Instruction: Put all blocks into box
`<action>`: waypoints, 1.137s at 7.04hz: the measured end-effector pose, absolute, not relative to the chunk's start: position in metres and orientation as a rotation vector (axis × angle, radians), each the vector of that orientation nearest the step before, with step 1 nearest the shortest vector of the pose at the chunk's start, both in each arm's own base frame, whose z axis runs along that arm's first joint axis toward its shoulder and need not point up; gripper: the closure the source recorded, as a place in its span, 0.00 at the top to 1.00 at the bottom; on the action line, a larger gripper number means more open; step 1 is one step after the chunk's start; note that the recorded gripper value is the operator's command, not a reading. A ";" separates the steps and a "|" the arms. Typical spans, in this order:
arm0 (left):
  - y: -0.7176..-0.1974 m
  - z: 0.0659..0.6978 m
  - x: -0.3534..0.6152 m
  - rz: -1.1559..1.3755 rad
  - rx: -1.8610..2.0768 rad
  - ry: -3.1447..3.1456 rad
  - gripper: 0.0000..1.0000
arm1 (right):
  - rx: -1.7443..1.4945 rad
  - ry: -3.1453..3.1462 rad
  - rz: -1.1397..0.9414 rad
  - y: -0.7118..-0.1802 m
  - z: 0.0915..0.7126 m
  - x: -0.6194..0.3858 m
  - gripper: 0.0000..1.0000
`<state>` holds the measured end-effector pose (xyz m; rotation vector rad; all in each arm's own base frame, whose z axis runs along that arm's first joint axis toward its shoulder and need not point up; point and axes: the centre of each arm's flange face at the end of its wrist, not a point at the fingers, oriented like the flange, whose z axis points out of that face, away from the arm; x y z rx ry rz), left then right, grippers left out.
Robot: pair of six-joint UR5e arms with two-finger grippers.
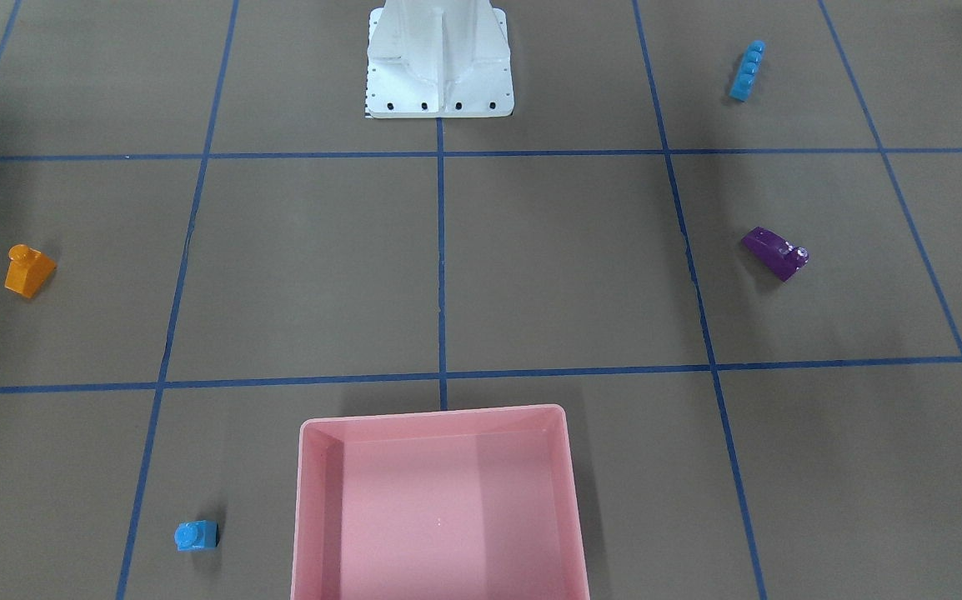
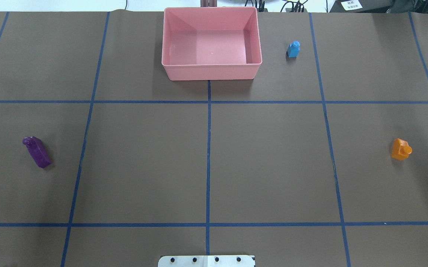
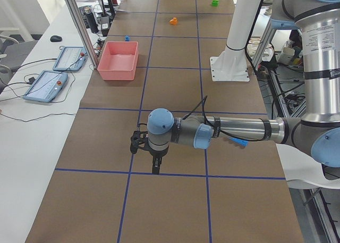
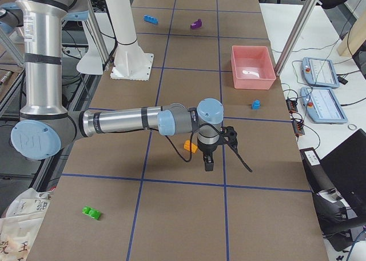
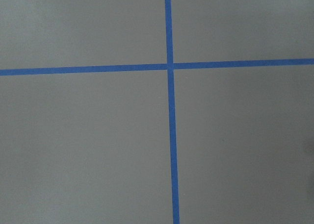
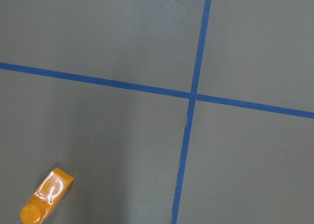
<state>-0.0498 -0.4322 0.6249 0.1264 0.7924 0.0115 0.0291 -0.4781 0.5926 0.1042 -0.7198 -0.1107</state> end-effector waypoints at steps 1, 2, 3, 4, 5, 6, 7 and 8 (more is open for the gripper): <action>-0.431 0.626 -0.050 0.015 0.134 0.793 1.00 | 0.105 -0.720 -0.111 -0.478 0.592 0.029 1.00; -0.428 0.627 -0.050 0.017 0.142 0.793 1.00 | 0.106 -0.720 -0.112 -0.478 0.592 0.029 1.00; -0.426 0.628 -0.050 0.020 0.147 0.793 1.00 | 0.105 -0.720 -0.110 -0.478 0.592 0.029 1.00; -0.425 0.628 -0.050 0.023 0.152 0.793 1.00 | 0.104 -0.723 -0.107 -0.478 0.592 0.029 1.00; -0.425 0.628 -0.050 0.028 0.155 0.793 1.00 | 0.104 -0.727 -0.105 -0.478 0.590 0.028 1.00; -0.425 0.629 -0.050 0.028 0.154 0.793 1.00 | 0.105 -0.731 -0.105 -0.478 0.589 0.028 1.00; -0.423 0.632 -0.049 0.026 0.147 0.793 1.00 | 0.103 -0.743 -0.105 -0.477 0.588 0.027 1.00; -0.420 0.635 -0.049 0.023 0.138 0.808 1.00 | 0.098 -0.777 -0.106 -0.476 0.587 0.024 1.00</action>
